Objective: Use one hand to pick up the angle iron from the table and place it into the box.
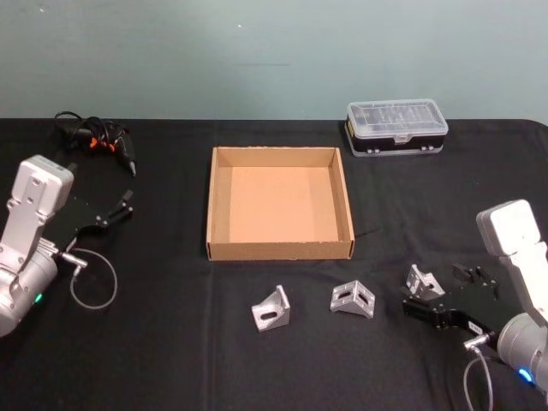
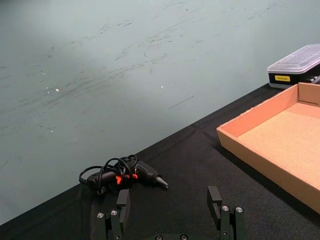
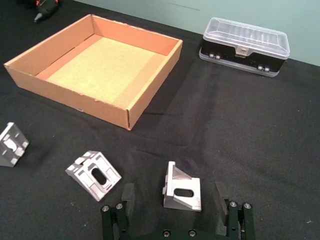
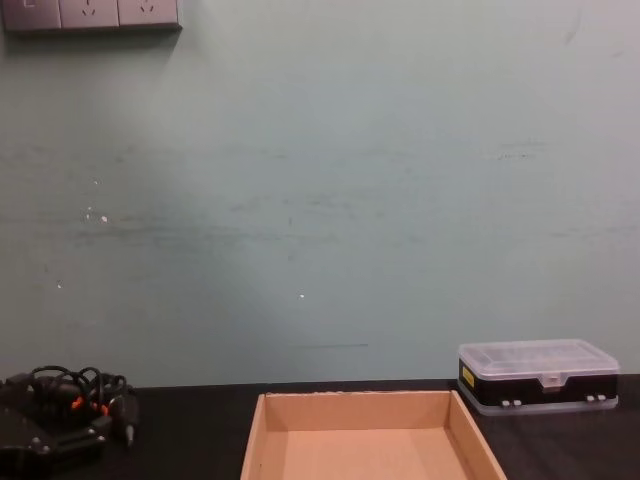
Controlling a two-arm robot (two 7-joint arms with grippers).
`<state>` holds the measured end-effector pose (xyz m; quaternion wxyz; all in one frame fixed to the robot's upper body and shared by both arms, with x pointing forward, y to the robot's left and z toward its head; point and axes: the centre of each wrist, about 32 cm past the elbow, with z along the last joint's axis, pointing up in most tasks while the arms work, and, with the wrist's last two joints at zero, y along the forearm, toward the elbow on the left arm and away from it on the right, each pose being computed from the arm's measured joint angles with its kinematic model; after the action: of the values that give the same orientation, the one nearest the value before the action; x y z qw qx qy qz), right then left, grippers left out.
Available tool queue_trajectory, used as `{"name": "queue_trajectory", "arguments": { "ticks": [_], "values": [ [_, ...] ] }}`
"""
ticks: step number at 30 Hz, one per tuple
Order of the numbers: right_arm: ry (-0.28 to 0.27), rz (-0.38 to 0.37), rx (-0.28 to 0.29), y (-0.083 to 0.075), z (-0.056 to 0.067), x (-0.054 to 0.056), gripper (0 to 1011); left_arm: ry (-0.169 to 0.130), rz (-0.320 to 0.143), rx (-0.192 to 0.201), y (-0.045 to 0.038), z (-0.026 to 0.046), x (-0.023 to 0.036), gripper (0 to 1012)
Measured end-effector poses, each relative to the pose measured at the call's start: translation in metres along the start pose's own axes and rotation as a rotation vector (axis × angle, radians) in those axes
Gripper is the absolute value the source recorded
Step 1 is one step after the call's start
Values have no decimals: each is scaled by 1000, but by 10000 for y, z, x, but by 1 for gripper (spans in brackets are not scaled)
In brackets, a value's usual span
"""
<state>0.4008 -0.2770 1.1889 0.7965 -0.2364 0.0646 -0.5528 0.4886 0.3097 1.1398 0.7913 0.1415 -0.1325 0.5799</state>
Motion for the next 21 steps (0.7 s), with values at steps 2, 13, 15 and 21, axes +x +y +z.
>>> {"name": "queue_trajectory", "arguments": {
  "ticks": [2, 13, 15, 21],
  "values": [
    [8, 1, -4, 29, -1, 4, 1004, 0, 0, 0, 0, 0, 0, 1011],
    [23, 2, -5, 116, 10, -2, 1004, 0, 0, 0, 0, 0, 0, 1011],
    [23, -2, -5, 127, 10, -2, 1004, 0, 0, 0, 0, 0, 0, 1011],
    [23, -6, -6, 139, 4, -1, 1004, 0, 0, 0, 0, 0, 0, 1011]
  ]
}}
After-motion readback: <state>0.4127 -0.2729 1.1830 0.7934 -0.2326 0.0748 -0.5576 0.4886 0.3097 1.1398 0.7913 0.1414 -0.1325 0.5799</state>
